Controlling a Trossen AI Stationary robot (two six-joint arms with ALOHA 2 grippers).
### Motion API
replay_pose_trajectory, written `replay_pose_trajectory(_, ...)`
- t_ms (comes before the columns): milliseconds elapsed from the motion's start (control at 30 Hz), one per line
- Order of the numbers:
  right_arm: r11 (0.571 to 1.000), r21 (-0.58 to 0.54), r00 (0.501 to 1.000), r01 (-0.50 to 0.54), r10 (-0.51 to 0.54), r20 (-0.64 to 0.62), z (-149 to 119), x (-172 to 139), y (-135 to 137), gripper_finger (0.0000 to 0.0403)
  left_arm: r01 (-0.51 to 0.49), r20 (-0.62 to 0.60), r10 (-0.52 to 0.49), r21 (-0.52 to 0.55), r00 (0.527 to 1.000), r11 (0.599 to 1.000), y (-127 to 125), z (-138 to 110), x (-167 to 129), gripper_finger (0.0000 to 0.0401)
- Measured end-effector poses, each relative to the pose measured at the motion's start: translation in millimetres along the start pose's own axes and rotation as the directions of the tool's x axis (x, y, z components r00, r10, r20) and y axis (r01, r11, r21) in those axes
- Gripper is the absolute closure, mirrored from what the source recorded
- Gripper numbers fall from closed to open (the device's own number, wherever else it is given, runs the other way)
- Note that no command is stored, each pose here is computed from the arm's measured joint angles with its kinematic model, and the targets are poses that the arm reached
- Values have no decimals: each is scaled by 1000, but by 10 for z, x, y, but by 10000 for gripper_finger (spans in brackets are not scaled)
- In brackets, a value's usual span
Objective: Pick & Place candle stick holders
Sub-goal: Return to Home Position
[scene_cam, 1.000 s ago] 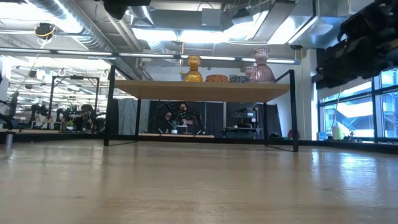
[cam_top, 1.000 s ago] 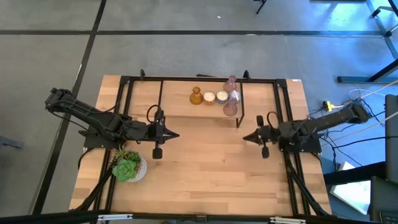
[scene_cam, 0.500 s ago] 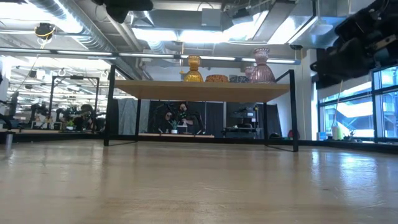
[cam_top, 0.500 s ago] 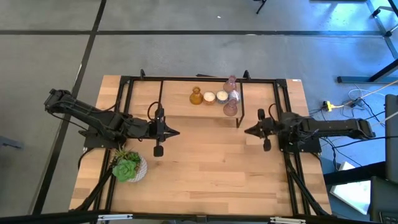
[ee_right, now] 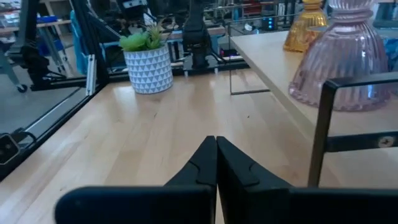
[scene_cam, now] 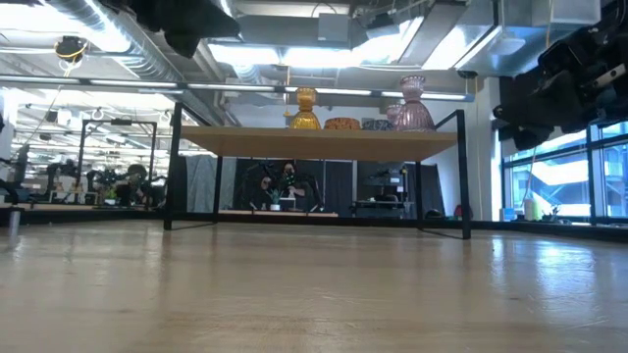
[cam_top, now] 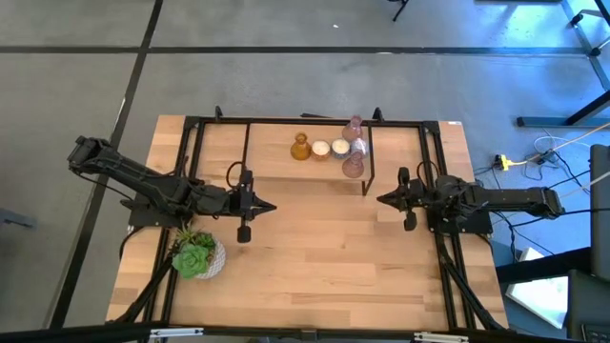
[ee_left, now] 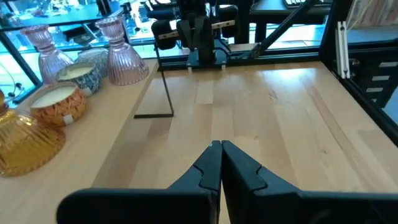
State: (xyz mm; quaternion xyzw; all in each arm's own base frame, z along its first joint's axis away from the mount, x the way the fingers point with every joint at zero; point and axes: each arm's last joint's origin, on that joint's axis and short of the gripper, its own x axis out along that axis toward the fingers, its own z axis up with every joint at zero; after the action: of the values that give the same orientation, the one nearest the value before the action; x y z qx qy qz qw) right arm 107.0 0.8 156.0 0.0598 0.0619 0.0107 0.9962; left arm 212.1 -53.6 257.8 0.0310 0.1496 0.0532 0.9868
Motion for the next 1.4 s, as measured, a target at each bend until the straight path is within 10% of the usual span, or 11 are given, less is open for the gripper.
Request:
replay_pose_trajectory(333,1000,1,999,31,-31,11,3,-20,3,402,19,73,-20,20,997,1000,55,31,-145,399)
replay_pose_trajectory(667,999,-5,999,40,-39,16,8,-21,1,402,101,256,-77,-82,964,992,419,-760,-544,399)
replay_pose_trajectory(1400,1000,22,1000,13,-13,8,4,-20,8,398,112,334,-87,-56,939,992,546,-1209,-778,399)
